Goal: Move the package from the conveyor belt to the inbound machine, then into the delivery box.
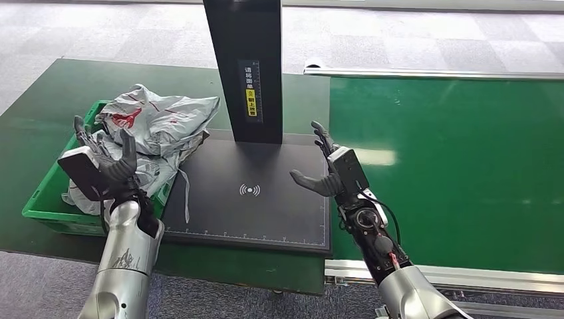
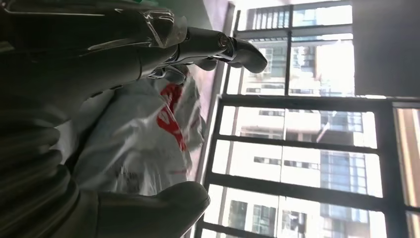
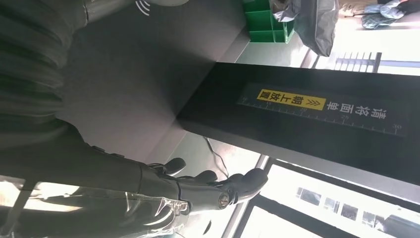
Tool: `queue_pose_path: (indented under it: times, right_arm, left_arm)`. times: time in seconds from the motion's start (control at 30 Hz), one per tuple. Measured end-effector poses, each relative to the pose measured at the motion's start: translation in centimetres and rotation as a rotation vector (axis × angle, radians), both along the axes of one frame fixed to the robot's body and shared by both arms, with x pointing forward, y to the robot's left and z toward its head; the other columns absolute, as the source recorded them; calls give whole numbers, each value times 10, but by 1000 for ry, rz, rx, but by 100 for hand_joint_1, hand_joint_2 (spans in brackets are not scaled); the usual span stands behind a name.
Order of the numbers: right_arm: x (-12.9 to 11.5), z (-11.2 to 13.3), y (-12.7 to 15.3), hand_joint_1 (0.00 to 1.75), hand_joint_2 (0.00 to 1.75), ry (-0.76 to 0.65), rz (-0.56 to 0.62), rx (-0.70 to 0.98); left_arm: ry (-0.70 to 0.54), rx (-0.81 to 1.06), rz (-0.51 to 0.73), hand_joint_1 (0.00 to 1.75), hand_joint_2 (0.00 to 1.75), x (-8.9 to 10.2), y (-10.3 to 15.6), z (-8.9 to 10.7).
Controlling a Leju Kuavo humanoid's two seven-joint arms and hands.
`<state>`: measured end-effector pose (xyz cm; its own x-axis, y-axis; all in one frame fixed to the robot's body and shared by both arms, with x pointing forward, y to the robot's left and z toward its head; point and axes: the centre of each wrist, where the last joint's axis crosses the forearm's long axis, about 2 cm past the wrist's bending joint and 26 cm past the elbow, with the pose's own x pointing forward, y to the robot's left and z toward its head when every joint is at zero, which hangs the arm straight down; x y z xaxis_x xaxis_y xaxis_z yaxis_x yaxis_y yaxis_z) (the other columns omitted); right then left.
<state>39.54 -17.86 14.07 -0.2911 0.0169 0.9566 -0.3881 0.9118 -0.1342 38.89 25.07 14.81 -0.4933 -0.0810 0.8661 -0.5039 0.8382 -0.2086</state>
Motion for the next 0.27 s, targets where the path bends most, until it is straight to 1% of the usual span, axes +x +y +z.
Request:
queue_pose_path:
  times: [0.1, 0.23, 0.27]
  right_arm:
    - [-1, -1, -1, 0, 175, -1, -5, 1]
    - [-5, -4, -3, 0, 175, -4, -12, 0]
    - [-6, -5, -3, 0, 175, -5, -13, 0]
  left_arm:
    - [-93, 70, -55, 0, 175, -12, -21, 16]
    - [-235, 192, -34, 0, 175, -31, -44, 46]
    - [-254, 208, -28, 0, 175, -33, -47, 50]
